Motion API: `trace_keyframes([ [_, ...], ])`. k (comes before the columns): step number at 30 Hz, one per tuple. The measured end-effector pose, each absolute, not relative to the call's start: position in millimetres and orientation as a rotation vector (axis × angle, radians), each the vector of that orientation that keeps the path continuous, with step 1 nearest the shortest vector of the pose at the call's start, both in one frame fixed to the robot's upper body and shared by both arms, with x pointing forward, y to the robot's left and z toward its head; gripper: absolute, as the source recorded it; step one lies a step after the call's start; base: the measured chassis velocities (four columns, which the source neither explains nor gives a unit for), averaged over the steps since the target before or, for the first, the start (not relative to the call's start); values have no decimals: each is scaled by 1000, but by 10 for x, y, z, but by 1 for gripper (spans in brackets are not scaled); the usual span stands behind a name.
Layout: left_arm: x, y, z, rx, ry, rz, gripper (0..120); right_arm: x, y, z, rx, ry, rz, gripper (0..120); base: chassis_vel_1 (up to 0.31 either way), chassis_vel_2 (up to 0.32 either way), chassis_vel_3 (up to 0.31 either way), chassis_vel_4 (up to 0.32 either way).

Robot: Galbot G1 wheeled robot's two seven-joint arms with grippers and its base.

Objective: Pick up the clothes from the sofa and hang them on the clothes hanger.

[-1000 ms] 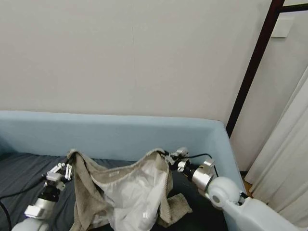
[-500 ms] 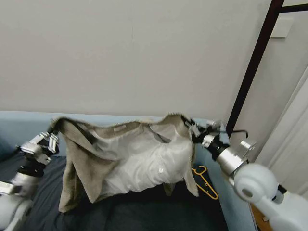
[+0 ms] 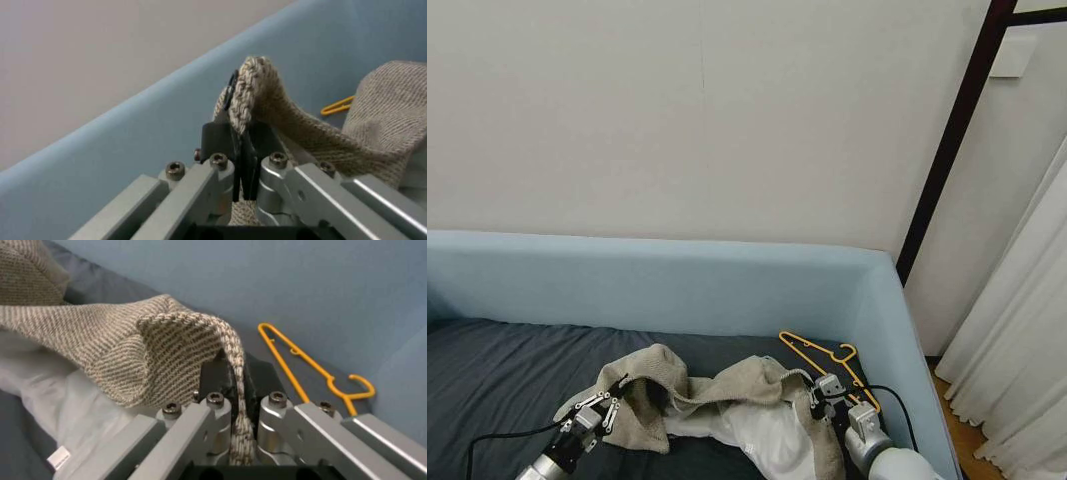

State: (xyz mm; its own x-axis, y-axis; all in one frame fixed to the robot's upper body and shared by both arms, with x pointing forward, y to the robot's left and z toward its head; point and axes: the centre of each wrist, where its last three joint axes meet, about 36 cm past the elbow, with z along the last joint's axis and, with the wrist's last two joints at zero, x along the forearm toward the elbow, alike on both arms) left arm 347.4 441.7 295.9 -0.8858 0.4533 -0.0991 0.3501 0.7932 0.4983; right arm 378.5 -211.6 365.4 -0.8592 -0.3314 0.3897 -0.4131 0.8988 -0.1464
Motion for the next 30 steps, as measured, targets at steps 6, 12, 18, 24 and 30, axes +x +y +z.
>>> trace_keyframes([
  [6, 3542, 4492, 3033, 459, 2778, 676, 0, 3846, -2124, 3739, 736, -2714, -27, 12, 0, 0, 0, 0],
  [12, 3593, 4508, 3151, 425, 2760, 655, 0, 4076, -2233, 4136, 1090, -2691, -791, 35, 0, 0, 0, 0],
  [18, 3612, 4532, 3187, 430, 2753, 664, 0, 4315, -2230, 4251, 865, -2818, -780, 56, 0, 0, 0, 0],
  [24, 3679, 4533, 3206, 488, 2746, 685, 0, 4660, -2516, 3670, 496, -2779, -69, 78, 0, 0, 0, 0],
  [30, 3675, 4508, 3224, 510, 2736, 693, 0, 5115, -2768, 3348, 499, -2611, 163, 98, 0, 0, 0, 0],
])
